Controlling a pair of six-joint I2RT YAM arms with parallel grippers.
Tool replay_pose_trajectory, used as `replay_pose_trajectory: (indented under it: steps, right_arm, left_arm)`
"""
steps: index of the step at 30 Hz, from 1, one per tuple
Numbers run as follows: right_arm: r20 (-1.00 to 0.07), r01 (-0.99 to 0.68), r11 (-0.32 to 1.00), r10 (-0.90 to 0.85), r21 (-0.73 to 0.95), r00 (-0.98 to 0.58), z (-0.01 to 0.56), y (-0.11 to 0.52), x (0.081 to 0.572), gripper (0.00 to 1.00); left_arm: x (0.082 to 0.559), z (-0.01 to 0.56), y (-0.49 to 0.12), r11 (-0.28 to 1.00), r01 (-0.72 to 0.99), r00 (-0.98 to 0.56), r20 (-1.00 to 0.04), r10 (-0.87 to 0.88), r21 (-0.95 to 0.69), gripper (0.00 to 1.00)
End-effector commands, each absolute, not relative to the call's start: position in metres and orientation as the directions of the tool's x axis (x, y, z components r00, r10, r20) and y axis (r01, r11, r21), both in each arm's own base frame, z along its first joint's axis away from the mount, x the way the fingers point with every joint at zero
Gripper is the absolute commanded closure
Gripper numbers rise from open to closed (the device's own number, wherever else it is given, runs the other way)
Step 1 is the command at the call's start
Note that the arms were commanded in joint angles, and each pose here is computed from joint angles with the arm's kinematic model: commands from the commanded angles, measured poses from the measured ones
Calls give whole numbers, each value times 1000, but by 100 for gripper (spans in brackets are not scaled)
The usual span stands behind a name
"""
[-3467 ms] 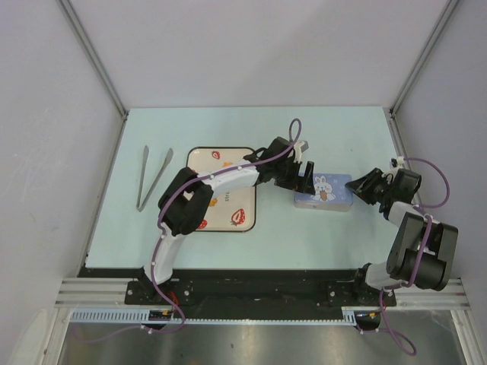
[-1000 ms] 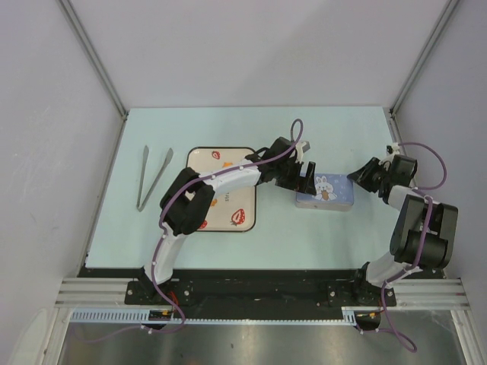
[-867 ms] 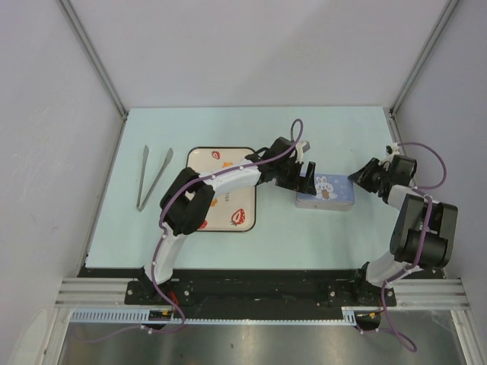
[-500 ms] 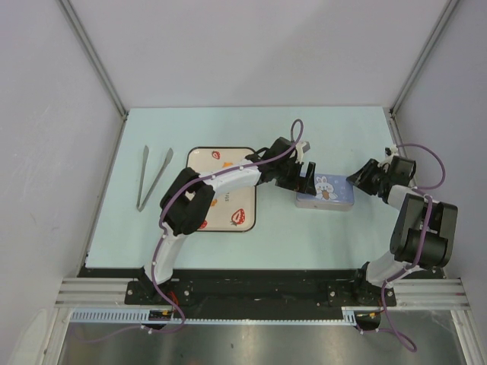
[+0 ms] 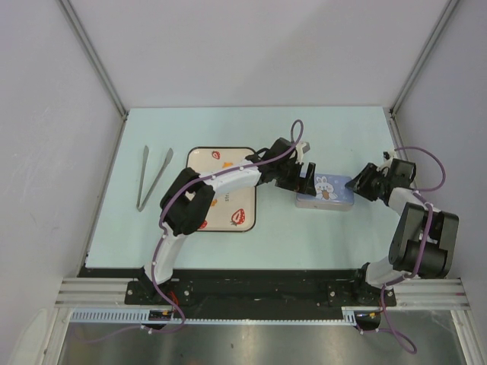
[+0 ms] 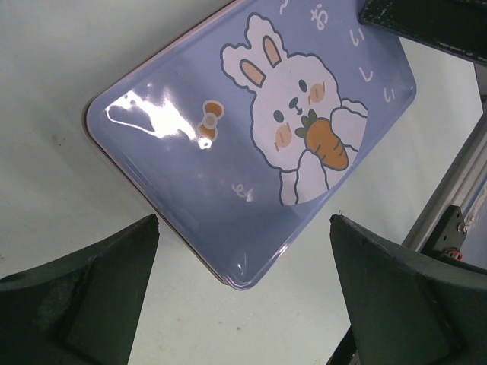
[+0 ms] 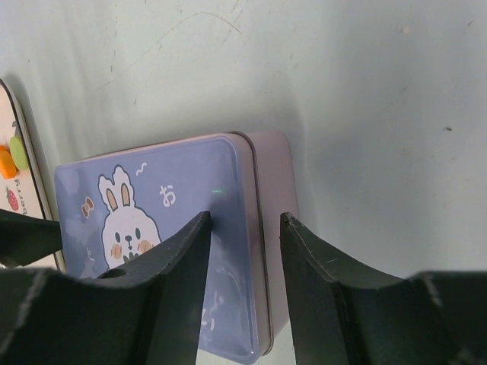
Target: Pack the cookies
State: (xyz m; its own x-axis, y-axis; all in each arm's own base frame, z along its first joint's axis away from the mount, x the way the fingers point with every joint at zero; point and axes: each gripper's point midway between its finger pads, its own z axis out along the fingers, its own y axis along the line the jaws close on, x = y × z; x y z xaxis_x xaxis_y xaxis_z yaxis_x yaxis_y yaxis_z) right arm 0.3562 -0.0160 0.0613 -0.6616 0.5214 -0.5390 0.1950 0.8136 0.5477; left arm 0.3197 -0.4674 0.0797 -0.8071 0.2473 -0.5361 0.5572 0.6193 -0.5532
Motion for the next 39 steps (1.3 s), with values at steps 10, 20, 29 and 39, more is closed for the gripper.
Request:
replay_pose_trajectory:
  steps: [10,20,29,39]
  right_arm:
    - [-543,164,850,455,500,-706,61,-14,338,54]
    - [-509,170,865,425,471,-748,52,-22,325,57]
    - [-514,147,867,410,476,-754,57,-24,319,57]
    - [-510,147,865,411,480,-755,54,-24,319,57]
  left_arm:
    - [302,92,-459,635,536,-816,-534,221,-556,2]
    - [294,88,-466,638,542,-815,-526,242,-547,3]
    - [291,100,-469,618,553,-810,-534,241,-559,3]
    - [286,128,-467,586,571,-795,-564,221,-575,3]
